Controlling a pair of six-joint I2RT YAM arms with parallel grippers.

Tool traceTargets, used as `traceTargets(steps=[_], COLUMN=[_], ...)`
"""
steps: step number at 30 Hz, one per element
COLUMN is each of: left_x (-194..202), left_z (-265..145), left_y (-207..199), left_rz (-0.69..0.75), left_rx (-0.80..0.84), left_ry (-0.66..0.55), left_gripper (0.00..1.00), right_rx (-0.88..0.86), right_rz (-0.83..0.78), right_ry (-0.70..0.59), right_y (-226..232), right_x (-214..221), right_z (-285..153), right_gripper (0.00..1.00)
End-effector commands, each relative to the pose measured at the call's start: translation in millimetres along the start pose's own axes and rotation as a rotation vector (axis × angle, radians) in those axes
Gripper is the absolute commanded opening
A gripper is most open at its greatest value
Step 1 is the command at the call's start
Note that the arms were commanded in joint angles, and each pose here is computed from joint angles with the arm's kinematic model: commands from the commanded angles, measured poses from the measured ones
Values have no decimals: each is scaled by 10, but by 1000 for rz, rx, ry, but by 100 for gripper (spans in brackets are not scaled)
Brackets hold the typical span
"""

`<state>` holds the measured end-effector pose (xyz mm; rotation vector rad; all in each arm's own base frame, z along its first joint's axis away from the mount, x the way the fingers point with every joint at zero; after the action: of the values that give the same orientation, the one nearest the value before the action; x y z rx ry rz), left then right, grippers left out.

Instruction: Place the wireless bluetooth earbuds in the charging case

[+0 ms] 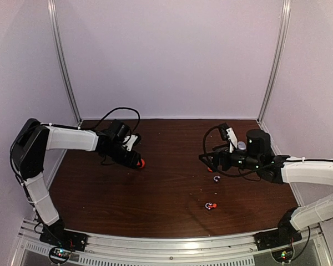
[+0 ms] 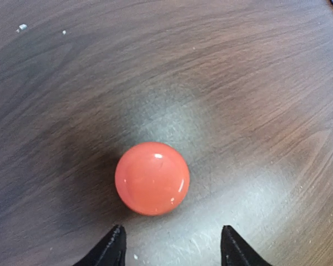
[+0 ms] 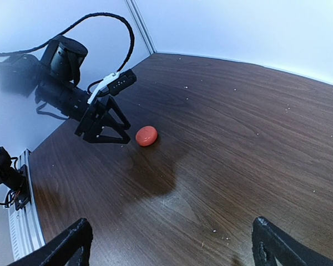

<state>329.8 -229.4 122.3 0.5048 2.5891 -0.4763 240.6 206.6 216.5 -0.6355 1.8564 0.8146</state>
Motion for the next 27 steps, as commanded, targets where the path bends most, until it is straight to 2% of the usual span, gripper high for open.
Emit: traceTargets(steps=[1,6,10,14,18,27], left_x=[-108,-198,-231,-261,-232,-222], left_z=[-203,-74,52,155,281,423], left_y=[-7,-23,-19,-7,2,-4], left_rz=[-15,0,14,30,25,32], left_rx=[-63,-58,-62,-70,-64,-118], left_ry=[-66,-55,-40,-26,1,17], left_gripper=[65,75,77,76,70,68], right_rx=[-28,-44,-44,-40,-35,-26], right_rz=[0,11,12,11,14,28], right_ry=[-13,0,2,4,11,16], right_y=[-8,-15,-12,-15,-27,-47], right_x=[40,68,77,88,108,139], right_z=[30,84,69,66,73,105], right_gripper=[100,100,100,100,100,100])
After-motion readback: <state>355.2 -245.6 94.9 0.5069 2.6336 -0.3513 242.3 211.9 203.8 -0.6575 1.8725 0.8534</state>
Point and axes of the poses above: each gripper's point midway between its finger pads, its own z axis out along the fingers, its own y axis along the line the jaws close on, x = y × z, the point moved 8 cm from there along -z, back along the fingers, and after that the axes turned 5 degrees about -z, right-handed, at the moved point
